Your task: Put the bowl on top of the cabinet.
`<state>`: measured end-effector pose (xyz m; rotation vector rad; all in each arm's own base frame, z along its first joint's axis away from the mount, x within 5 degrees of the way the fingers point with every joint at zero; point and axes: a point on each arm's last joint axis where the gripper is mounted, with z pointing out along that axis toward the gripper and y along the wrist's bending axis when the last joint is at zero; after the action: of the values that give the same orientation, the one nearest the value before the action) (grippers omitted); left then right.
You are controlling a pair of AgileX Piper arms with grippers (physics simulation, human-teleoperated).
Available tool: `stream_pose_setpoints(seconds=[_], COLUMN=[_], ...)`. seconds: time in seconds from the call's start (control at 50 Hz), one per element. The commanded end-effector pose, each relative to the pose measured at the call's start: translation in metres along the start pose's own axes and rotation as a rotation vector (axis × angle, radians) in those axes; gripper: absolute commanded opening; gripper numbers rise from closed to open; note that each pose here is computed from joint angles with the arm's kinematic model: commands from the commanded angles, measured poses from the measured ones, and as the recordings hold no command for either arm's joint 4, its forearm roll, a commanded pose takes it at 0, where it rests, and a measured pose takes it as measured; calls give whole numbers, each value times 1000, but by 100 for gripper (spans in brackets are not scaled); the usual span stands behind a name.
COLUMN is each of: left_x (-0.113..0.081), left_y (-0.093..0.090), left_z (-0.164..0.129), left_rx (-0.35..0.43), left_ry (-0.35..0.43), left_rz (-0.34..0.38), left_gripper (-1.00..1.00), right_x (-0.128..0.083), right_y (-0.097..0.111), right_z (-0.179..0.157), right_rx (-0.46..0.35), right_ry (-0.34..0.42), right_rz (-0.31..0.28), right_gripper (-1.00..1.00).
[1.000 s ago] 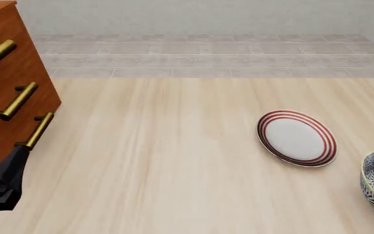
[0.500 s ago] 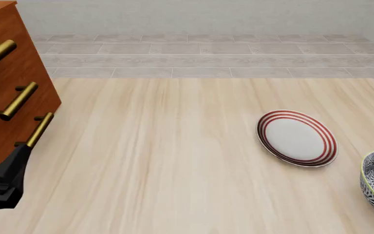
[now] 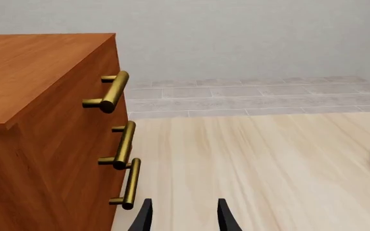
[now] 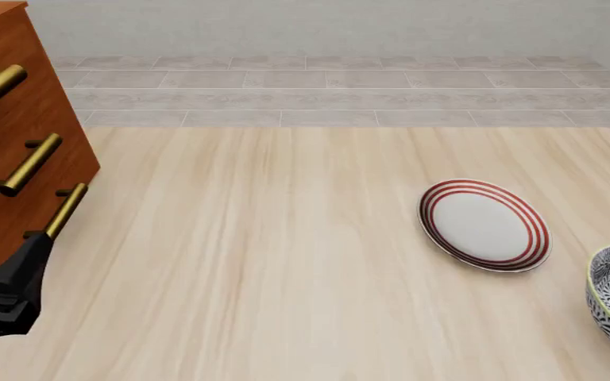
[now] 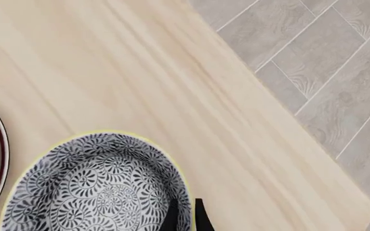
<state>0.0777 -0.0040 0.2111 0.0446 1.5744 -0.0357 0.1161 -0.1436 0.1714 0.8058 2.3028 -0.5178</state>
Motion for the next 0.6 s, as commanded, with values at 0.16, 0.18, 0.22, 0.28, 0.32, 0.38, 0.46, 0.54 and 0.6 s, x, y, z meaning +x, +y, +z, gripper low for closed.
stream_pose_setpoints(seconds=[0.16,0.18,0.22,0.28,0.32,0.38,0.46,0.54,0.6], left_x=[0,0,0,0,0,0,0,0,0], left_y=[0,0,0,0,0,0,0,0,0], left_z=[-1,-1,-1,-1,-2,-2,-2,-3,-3], left_rx=[-1,-1,-1,-2,-2,-2,-3,-2,-3], left_ry=[-2,-1,-2,-5,-6,-6,-7,-9,-10], left_rz=[-1,-2,-1,-2,-2,-3,-4,-4,-4], left_gripper=[100,100,100,100,100,100,100,100,100], right_x=[-1,-4,-7,-12,-14,-21,-29,-34,-35], right_y=[6,6,6,9,10,12,13,13,13], right_z=[-10,-14,-18,-26,-31,-43,-50,-53,-55], right_rx=[-23,-24,-27,-37,-43,-55,-65,-66,-66], right_ry=[-1,-11,-18,-38,-49,-75,-94,-105,-109], right_rz=[-31,-37,-34,-39,-41,-48,-55,-53,-53], right_gripper=[-100,-100,-100,-100,-100,-100,-100,-100,-100])
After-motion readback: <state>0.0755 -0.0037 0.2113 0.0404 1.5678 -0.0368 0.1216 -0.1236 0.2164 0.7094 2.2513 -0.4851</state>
